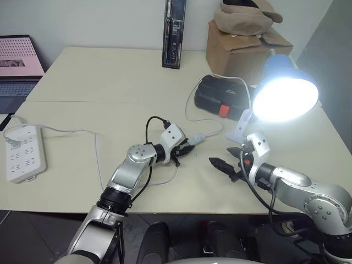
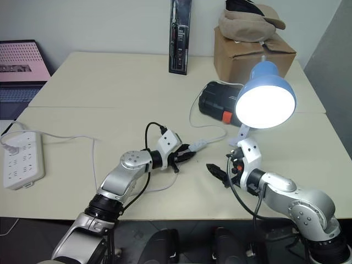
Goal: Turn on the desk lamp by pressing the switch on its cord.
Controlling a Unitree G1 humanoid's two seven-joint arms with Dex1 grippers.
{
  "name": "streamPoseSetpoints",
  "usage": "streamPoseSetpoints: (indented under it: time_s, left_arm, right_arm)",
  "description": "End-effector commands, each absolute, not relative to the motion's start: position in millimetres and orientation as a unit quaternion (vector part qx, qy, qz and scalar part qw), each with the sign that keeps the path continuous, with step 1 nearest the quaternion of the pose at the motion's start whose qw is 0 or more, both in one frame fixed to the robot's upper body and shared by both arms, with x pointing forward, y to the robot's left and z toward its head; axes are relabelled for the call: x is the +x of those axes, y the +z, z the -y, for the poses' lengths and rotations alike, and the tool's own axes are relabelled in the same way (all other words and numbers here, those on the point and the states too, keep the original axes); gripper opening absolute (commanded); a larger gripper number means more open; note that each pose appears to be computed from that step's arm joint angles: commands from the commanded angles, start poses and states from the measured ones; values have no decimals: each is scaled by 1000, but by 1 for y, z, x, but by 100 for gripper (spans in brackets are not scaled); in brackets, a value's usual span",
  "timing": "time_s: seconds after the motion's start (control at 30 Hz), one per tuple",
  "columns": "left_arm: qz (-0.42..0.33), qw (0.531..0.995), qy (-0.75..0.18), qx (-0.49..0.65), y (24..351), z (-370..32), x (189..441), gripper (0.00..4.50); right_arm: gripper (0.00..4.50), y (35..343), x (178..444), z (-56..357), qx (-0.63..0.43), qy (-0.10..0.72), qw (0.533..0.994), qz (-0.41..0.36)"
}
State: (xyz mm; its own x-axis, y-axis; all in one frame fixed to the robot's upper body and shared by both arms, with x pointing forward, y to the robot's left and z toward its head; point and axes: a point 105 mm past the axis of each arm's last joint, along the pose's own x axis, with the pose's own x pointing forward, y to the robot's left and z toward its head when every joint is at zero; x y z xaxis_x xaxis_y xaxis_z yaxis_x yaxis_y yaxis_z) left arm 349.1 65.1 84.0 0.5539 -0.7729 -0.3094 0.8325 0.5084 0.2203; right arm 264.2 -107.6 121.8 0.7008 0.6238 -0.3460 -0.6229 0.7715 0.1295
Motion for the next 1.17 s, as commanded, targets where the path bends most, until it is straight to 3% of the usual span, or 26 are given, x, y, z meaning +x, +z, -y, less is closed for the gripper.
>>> streamPoseSetpoints:
  time_s: [0.03,0.27,0.4,0.53,0.67,0.9,1.17]
  left_arm:
    - [-69,853,-482,185,90,-62,346,228]
    - [-64,858,-475,182,96,-76,342,353]
    - [-60,864,-466,178,105,-94,325,445]
    - [-68,856,-489,156,111,-111,287,448]
    - [-100,879,-443,144,111,-149,258,448]
    - [-93,905,-386,152,139,-194,259,448]
    - [-123,886,-420,154,139,-199,255,448]
  right_arm:
    - [450,133,263,104,-34,356,921,-152]
    - [450,131,269,109,-79,359,920,-138]
    - [450,135,276,116,-119,370,915,-107]
    - [450,143,281,129,-143,384,909,-70]
    - [450,154,281,148,-169,404,898,-34]
    - [450,161,281,182,-197,406,892,-13]
    - [450,154,273,193,-215,418,882,-14]
